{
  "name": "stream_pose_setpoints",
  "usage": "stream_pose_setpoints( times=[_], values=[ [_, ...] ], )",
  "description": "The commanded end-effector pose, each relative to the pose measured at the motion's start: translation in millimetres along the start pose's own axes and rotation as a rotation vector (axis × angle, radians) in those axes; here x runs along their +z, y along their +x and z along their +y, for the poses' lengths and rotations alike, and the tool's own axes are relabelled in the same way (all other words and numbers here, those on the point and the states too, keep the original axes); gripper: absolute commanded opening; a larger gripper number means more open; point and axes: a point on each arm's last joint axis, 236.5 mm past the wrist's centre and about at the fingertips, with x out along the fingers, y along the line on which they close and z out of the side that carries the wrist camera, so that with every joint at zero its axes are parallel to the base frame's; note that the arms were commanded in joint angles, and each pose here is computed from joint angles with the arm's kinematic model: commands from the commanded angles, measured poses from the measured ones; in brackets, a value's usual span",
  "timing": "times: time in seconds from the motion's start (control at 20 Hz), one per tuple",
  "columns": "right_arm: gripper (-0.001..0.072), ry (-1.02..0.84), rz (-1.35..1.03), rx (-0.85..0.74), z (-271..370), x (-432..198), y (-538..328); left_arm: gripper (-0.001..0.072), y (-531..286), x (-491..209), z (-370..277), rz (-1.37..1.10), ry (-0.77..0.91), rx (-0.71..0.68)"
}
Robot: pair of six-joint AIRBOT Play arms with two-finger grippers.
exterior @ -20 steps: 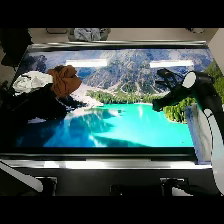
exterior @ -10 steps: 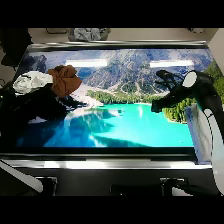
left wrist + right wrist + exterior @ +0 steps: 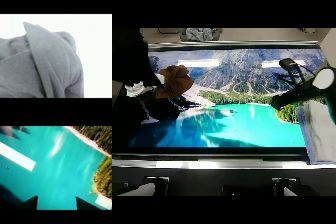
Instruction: Fold the shirts.
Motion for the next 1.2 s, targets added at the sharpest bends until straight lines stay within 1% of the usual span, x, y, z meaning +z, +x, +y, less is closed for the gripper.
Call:
stream_pose_setpoints(
  times=[0.0,0.15,0.25,0.35,0.45,0.55,0.65,0.75,0.8,0.85,0.9,0.95,1.05,1.15],
  values=[
    [0.0558,-0.033,-0.107,-0.111,-5,0,-56,0.0033,-114,21,-124,-0.215,0.137,-0.251],
    [0.0559,-0.051,-0.205,-0.174,-1,-4,-100,0.0034,-151,-15,-209,-0.183,0.237,-0.466],
    [0.0558,-0.059,-0.249,-0.198,4,-10,-124,0.0034,-143,-61,-253,-0.074,0.296,-0.575],
    [0.0558,-0.064,-0.258,-0.215,9,-22,-140,0.0034,-119,-125,-283,0.086,0.352,-0.633],
    [0.0558,-0.062,-0.219,-0.226,10,-38,-146,0.0034,-85,-203,-293,0.270,0.403,-0.638],
    [0.0558,-0.056,-0.139,-0.206,13,-55,-140,0.0034,-49,-294,-283,0.472,0.446,-0.602],
    [0.0558,-0.051,-0.087,-0.184,13,-61,-131,0.0035,-21,-389,-257,0.676,0.487,-0.537],
    [0.0557,-0.048,-0.059,-0.173,9,-56,-118,0.0036,-7,-460,-225,0.854,0.497,-0.450],
    [0.0557,-0.046,-0.043,-0.166,6,-52,-108,0.0066,-3,-482,-209,0.937,0.482,-0.396],
    [0.0557,-0.054,-0.025,-0.157,2,-48,-97,0.0270,-2,-489,-198,0.997,0.467,-0.354],
    [0.0557,-0.065,-0.001,-0.146,0,-45,-85,0.0645,-2,-482,-189,1.036,0.451,-0.325],
    [0.0557,-0.076,0.034,-0.131,-3,-44,-72,0.0709,0,-462,-183,1.029,0.453,-0.316],
    [0.0557,-0.098,0.110,-0.085,-5,-45,-44,0.0708,6,-400,-167,0.935,0.474,-0.301],
    [0.0559,-0.124,0.182,0.009,5,-49,-19,0.0709,7,-338,-140,0.819,0.422,-0.241]
  ],
)
